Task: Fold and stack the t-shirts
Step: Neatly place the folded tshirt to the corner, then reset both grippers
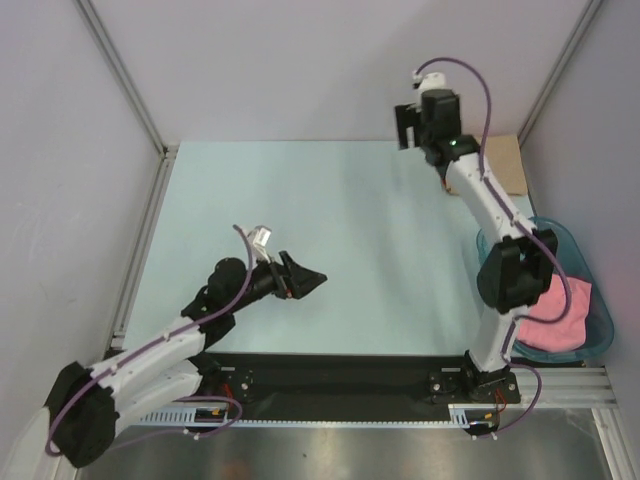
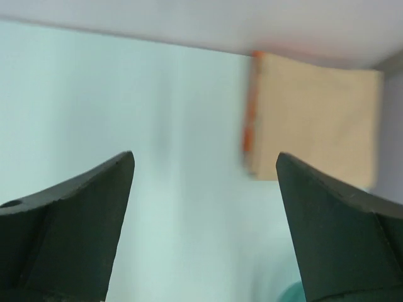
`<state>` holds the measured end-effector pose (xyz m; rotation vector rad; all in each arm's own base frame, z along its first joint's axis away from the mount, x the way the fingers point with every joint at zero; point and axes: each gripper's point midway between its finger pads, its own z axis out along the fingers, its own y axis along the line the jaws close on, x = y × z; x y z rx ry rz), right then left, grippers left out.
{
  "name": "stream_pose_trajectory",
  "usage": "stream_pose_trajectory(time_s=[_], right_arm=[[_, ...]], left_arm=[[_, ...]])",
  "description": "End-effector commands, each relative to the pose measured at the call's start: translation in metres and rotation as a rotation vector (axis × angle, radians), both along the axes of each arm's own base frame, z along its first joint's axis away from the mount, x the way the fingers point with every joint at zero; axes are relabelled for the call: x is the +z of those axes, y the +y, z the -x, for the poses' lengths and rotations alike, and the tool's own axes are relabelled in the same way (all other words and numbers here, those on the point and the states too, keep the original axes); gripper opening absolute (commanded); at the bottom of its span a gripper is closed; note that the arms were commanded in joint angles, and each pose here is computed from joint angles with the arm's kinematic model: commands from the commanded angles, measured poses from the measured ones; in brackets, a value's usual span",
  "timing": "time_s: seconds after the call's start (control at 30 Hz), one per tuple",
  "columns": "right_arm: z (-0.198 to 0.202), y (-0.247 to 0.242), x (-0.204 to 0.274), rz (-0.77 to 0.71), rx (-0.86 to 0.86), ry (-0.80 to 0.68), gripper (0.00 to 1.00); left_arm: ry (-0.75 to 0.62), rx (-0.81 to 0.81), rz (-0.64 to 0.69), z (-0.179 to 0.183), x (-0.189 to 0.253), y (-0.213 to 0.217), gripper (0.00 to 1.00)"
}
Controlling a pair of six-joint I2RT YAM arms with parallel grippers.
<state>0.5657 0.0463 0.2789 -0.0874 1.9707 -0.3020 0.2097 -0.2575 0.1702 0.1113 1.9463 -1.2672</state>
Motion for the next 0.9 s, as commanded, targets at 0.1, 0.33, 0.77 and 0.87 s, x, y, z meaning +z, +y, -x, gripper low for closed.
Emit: stream_pose_trajectory(time_s=[0.1, 0.33, 0.77, 0.87], right_arm=[[0.115, 0.104, -0.033, -0.335, 0.174, 0.105, 1.00], [0.235, 0.137, -0.065, -0.839, 0.281, 0.175, 1.00], [0.392, 0.126, -0.203, -1.275, 0.290, 0.331, 1.00], [0.411, 0.129, -0.221, -1.298, 0.339, 0.372, 0.99]], left_arm=[[0.098, 0.163, 0.081, 0.013, -0.013, 0.031, 1.00], [0.145, 0.157, 0.231, 0.039, -0.028, 0.042, 1.00], [0.123, -0.014, 0.276, 0.073, -0.051, 0.035, 1.00], [0.046, -0.094, 0.338, 0.085, -0.031, 0.032, 1.00]])
